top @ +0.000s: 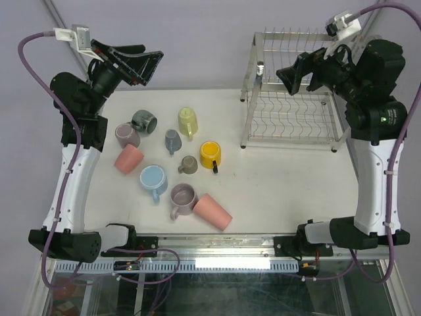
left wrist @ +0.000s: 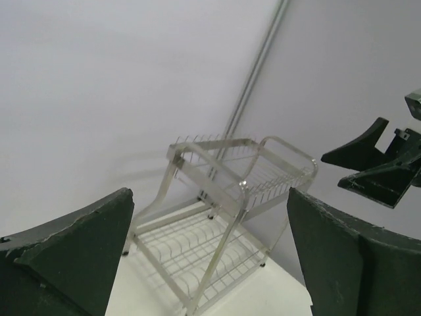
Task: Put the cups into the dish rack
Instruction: Pick up the cup at the center of the board.
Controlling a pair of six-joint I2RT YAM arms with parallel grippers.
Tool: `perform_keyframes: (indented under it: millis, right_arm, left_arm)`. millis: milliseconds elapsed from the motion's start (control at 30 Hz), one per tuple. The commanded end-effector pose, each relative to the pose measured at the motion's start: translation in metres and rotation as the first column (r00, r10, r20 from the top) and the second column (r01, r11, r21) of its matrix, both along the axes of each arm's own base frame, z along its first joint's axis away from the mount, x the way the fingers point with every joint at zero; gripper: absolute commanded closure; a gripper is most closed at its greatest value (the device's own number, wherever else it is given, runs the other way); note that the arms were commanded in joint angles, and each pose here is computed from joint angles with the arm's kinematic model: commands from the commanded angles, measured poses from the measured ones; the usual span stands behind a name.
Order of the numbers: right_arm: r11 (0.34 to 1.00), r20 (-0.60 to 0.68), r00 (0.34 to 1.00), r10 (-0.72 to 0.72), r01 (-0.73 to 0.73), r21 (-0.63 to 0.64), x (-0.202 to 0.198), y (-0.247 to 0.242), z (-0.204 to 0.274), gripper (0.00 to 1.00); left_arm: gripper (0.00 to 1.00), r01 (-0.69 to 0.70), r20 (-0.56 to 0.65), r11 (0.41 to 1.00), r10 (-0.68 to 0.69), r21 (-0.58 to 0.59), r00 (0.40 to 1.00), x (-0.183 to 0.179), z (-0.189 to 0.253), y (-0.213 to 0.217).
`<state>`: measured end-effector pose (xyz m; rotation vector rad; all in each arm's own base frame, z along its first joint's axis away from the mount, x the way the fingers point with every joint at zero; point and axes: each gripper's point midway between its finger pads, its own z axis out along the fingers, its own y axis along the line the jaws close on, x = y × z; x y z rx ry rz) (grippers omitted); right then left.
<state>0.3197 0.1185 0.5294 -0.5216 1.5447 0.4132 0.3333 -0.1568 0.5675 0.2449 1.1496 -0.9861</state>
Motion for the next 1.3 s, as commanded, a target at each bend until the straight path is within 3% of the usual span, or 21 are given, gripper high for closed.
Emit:
perform_keyframes:
  millis: [0,367,633,900,1267]
  right_arm:
    - [0.997,-0.046,0.996,-0.076,0.077,0.020,0.007,-0.015,-0.020,0.01]
    - [0.995,-0.184,0.979,-0.092,0.096,0.014,-0.012,-0.028,-0.099,0.01]
    - [0.985,-0.099,0.985,0.142,-0.151,-0.083,-0.080,-0.007,-0.138,0.01]
    - [0.930,-0.041,0.942,0.334,-0.336,-0.150,-0.125,0.012,-0.194,0.01]
    - [0.849,-0.115,0.882,0.458,-0.472,-0.240,-0.128,0.016,-0.273,0.00]
  left_arm:
    - [0.01,-0.158,-0.059,0.987,0.157,-0.015,0.986,-0.011,-0.006,0.025]
    - [0.01,-0.340,-0.226,0.939,0.342,0.050,0.912,-0.066,-0.051,0.062]
    - [0.01,-0.320,-0.280,0.945,0.326,0.069,0.903,-0.110,-0.085,0.064]
    - [0.01,-0.245,-0.401,0.969,0.235,0.027,0.885,-0.118,-0.155,0.052]
    - [0.01,-0.287,-0.533,0.950,0.306,0.120,0.789,-0.096,-0.249,0.060]
